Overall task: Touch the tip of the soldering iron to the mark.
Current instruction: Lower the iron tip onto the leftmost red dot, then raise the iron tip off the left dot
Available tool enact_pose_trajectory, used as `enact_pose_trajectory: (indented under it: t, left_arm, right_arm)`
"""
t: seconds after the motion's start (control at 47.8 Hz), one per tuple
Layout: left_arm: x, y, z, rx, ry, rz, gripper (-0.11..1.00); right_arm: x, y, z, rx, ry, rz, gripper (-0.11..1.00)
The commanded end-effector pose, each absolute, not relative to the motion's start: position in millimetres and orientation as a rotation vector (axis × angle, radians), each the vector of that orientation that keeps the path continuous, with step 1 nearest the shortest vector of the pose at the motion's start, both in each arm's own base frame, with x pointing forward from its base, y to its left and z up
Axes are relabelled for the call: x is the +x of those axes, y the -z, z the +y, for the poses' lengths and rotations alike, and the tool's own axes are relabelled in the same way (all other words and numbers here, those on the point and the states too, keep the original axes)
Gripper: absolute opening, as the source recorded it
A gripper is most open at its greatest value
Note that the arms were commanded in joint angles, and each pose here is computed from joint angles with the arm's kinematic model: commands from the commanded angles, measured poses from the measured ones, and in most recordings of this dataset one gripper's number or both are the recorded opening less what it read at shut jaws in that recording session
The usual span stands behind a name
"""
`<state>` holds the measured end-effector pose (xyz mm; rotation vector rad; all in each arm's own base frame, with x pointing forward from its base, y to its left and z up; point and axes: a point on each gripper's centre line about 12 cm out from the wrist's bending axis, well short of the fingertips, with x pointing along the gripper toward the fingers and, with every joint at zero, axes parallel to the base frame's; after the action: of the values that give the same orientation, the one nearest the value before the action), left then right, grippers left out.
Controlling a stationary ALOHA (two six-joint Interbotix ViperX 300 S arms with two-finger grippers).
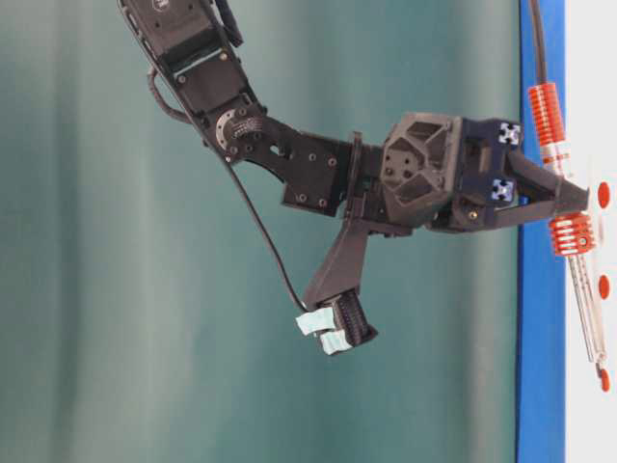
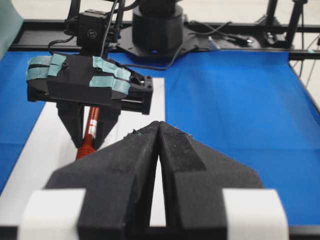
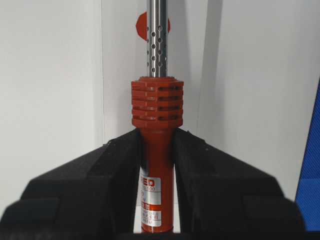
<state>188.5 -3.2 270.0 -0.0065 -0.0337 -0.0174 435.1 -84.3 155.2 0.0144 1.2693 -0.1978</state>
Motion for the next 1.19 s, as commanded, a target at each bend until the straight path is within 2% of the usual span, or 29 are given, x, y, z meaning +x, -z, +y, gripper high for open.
enact_pose_trajectory:
  t: [0.0,0.649,0.921,1.172]
  left_arm:
    - [189.6,-273.7,-3.6,-0.004,0.019,-0.044,0.0]
    - [189.6,-273.7,-3.6,-0.004,0.019,-0.044,0.0]
    - [189.6,-273.7,-3.5,-0.005,0.019,-0.044,0.0]
    - [189.6,-273.7,-3.5,-0.005,0.019,-0.044,0.0]
  right_arm:
    - [440.6,-171.6,-85.9,0.01,0.201,1.224,0.06]
    - [439.0,-175.4,-86.1,0.014,0.205,1.246,0.06]
    - [436.3,-203.7,-87.4,0.002,0.217,1.232,0.06]
    - [425.0,-248.2,-90.2,-0.036,0.248,1.191,0.06]
